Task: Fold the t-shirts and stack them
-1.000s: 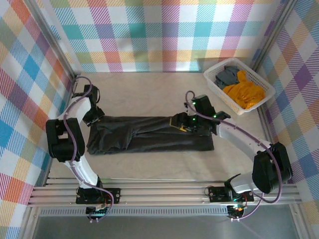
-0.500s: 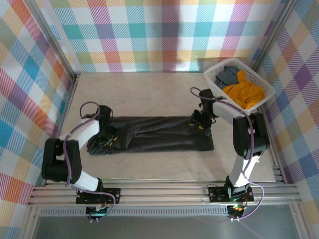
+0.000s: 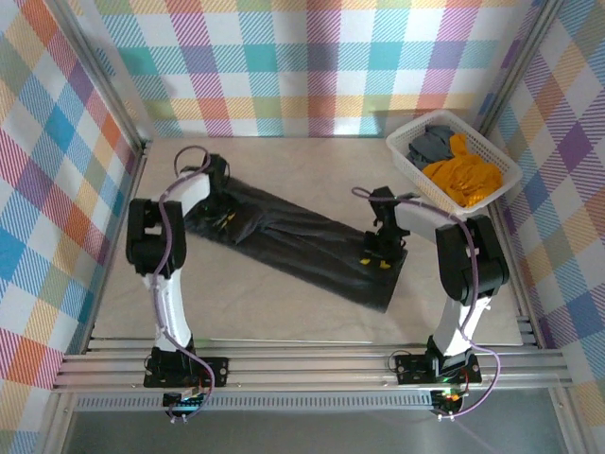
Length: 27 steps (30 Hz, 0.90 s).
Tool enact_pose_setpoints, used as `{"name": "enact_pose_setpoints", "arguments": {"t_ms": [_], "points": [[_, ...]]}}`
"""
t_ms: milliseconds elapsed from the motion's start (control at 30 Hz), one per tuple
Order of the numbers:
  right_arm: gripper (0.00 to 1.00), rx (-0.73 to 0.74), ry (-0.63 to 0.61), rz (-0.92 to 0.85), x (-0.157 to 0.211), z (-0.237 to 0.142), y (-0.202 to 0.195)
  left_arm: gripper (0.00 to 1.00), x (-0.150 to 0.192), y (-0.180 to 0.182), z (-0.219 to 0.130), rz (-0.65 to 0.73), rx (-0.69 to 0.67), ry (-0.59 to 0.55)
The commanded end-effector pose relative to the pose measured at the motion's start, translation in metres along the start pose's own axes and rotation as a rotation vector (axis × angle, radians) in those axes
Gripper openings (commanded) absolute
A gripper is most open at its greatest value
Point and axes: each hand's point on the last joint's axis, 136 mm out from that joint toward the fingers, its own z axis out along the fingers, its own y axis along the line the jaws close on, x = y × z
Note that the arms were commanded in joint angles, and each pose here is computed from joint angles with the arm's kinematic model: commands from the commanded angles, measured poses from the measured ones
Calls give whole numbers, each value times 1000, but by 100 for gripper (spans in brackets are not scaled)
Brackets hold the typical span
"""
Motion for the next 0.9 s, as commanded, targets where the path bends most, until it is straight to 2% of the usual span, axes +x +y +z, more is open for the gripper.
{"name": "enact_pose_setpoints", "arguments": {"t_ms": [0,167,333,467,600,700,800,867], "points": [[43,-50,109,36,50,9,18,20,-3,-66,18,147,110,-3],[42,-131,141,39,88,23,56,20,16,-168,35,263,317,21],[42,-264,176,69,102,30,108,20,51,-239,41,290,500,39],[42,-284,163,79,99,36,136,22,59,-267,42,249,589,28],[43,-267,112,98,89,35,138,25,48,-273,37,228,610,5],[47,-306,37,67,85,16,143,35,40,-279,-6,264,634,-38],[52,-345,-62,39,84,-14,146,48,34,-274,-75,325,620,-128],[54,-377,-119,43,85,-34,140,51,45,-263,-121,376,624,-129]]}}
